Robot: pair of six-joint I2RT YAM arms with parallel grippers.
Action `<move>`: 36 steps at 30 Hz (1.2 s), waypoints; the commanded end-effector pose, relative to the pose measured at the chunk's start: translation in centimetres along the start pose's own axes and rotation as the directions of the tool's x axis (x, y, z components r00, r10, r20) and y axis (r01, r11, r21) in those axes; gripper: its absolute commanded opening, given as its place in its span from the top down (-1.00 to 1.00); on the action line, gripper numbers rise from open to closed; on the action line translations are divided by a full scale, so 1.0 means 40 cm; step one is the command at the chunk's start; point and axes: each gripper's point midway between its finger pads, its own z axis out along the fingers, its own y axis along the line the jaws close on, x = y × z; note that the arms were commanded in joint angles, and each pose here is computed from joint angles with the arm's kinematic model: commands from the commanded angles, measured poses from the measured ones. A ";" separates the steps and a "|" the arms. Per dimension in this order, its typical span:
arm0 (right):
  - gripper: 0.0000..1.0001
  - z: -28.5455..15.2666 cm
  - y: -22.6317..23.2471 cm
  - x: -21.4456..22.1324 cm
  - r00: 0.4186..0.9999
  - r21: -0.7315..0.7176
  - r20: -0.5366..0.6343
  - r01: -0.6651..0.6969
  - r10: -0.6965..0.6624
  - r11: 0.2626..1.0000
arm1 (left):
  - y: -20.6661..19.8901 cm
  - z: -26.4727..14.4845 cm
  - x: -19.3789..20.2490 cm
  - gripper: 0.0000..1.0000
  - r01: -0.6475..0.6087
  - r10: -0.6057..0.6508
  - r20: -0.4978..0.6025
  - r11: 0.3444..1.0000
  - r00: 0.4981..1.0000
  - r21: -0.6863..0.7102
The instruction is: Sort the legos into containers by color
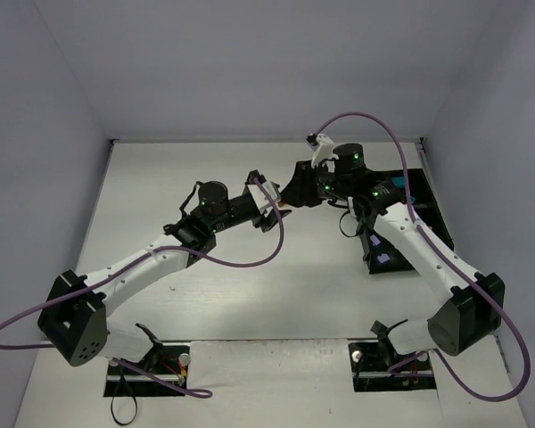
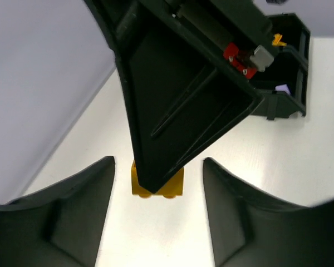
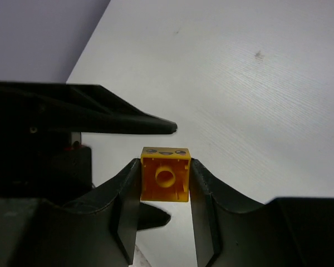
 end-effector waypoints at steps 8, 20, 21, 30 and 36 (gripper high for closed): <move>1.00 -0.160 -0.288 -0.089 0.977 0.571 0.198 -0.055 -0.072 0.819 | 0.079 -0.056 -0.092 -0.55 0.058 -0.042 0.081 0.976 0.996 -0.210; 1.00 -0.626 -0.708 0.017 0.873 0.858 0.486 -0.487 0.048 0.162 | 0.143 -0.199 0.055 -0.56 0.266 -0.357 -0.059 0.788 0.932 -0.556; 1.00 -0.641 -0.723 0.022 0.866 0.855 0.497 -0.499 0.052 0.139 | 0.139 -0.205 0.057 -0.56 0.288 -0.381 -0.051 0.775 0.923 -0.563; 0.83 -0.665 -0.892 0.097 0.828 0.840 0.536 -0.542 0.162 -0.009 | 0.106 -0.266 0.080 -0.56 0.336 -0.448 -0.054 0.738 0.892 -0.585; 0.24 -0.633 -0.931 0.105 0.837 0.851 0.511 -0.525 0.195 0.022 | 0.091 -0.319 0.097 -0.56 0.314 -0.447 -0.076 0.729 0.891 -0.608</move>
